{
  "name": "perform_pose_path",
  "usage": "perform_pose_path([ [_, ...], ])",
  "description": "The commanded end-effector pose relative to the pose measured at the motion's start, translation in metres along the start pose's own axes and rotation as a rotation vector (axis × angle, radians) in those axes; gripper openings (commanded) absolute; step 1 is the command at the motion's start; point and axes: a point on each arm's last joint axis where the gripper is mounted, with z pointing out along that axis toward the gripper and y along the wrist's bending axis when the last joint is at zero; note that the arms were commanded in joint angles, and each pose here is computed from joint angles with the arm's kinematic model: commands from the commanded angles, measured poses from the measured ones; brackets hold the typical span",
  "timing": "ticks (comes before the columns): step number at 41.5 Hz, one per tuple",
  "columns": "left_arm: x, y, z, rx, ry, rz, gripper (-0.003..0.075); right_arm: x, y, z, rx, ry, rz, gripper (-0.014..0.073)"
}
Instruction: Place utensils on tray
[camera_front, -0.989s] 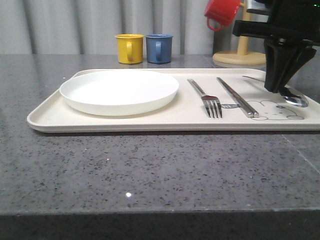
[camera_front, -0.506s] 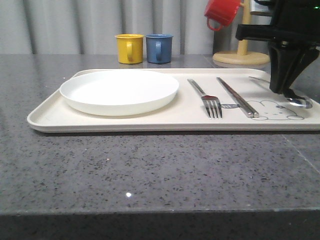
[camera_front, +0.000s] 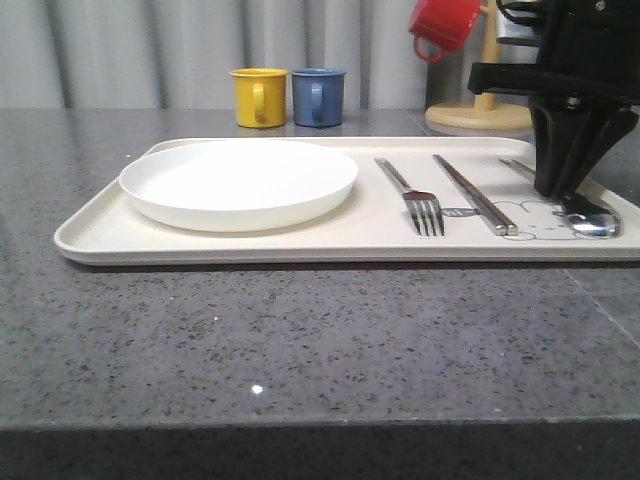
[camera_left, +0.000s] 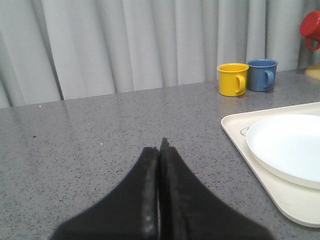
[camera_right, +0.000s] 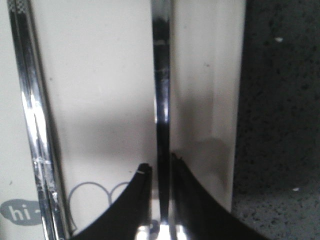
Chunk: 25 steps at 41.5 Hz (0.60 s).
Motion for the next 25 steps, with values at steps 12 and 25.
perform_pose_path([
  [12,-0.016,0.002,-0.002,-0.013,-0.102,-0.018,-0.0019,0.0,0.006,-0.068,-0.062,-0.198,-0.026,0.0318],
  [25,-0.016,0.002,-0.002,-0.013,-0.102,-0.018,-0.0019,0.026,0.007,-0.147,-0.102,-0.403,-0.127,0.0143],
])
